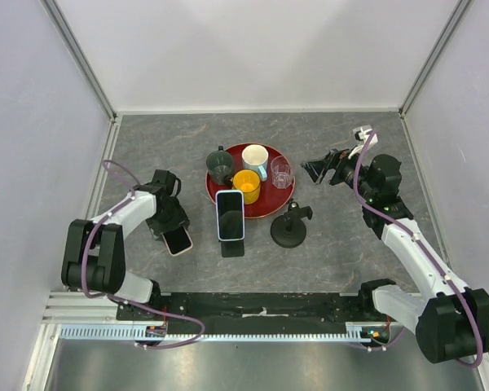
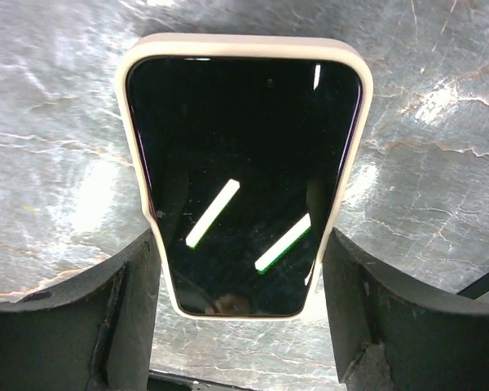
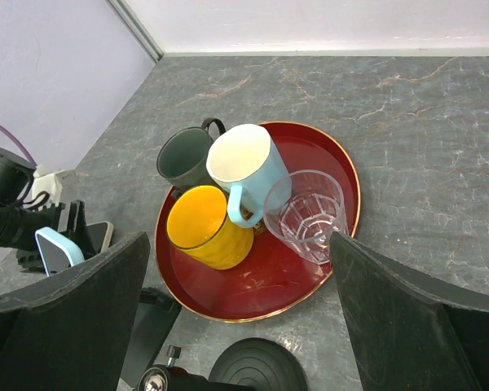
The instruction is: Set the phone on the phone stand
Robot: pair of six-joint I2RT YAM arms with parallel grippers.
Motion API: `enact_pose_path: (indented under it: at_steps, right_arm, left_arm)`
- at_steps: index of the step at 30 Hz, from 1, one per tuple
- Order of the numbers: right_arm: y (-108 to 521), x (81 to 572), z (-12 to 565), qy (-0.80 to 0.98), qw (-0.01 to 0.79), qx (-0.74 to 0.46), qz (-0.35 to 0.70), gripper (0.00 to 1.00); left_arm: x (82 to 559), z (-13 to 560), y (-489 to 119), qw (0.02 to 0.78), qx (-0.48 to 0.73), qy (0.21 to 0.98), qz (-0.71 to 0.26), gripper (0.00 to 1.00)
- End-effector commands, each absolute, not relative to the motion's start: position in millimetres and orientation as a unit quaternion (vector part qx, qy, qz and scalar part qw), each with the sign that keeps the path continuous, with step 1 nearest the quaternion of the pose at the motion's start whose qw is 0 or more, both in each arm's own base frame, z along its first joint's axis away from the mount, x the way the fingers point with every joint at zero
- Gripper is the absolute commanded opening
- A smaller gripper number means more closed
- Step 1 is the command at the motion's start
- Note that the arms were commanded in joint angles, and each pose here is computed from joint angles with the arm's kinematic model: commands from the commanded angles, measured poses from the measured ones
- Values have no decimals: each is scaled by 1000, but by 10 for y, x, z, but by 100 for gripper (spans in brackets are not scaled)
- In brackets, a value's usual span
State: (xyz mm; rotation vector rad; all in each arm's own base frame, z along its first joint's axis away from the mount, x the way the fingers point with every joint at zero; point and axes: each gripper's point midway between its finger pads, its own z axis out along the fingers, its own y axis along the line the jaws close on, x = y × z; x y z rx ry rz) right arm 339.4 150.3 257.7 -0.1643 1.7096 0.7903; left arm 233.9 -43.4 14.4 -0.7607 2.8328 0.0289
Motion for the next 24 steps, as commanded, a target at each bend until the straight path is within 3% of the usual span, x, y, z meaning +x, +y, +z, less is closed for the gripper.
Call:
enact_pose_path:
  at_steps: [1, 12, 19, 24]
  right_arm:
    - [1491, 3441, 2687, 724, 598, -72, 336, 98]
    - [1388, 3517, 2653, 731, 602, -34, 321, 98]
    - [1410, 3520, 2647, 731, 597, -32, 328, 98]
    - [1462, 3506, 2650, 728, 592, -37, 343, 98]
  left_arm:
    - [2499, 387, -252, 178, -274, 945, 32, 2]
    - [2810, 1435, -291, 351, -298, 886, -50, 2]
    - [3091, 2684, -384, 497, -285, 807, -139, 2]
    - [3163, 3653, -791, 594, -170, 743, -258, 2]
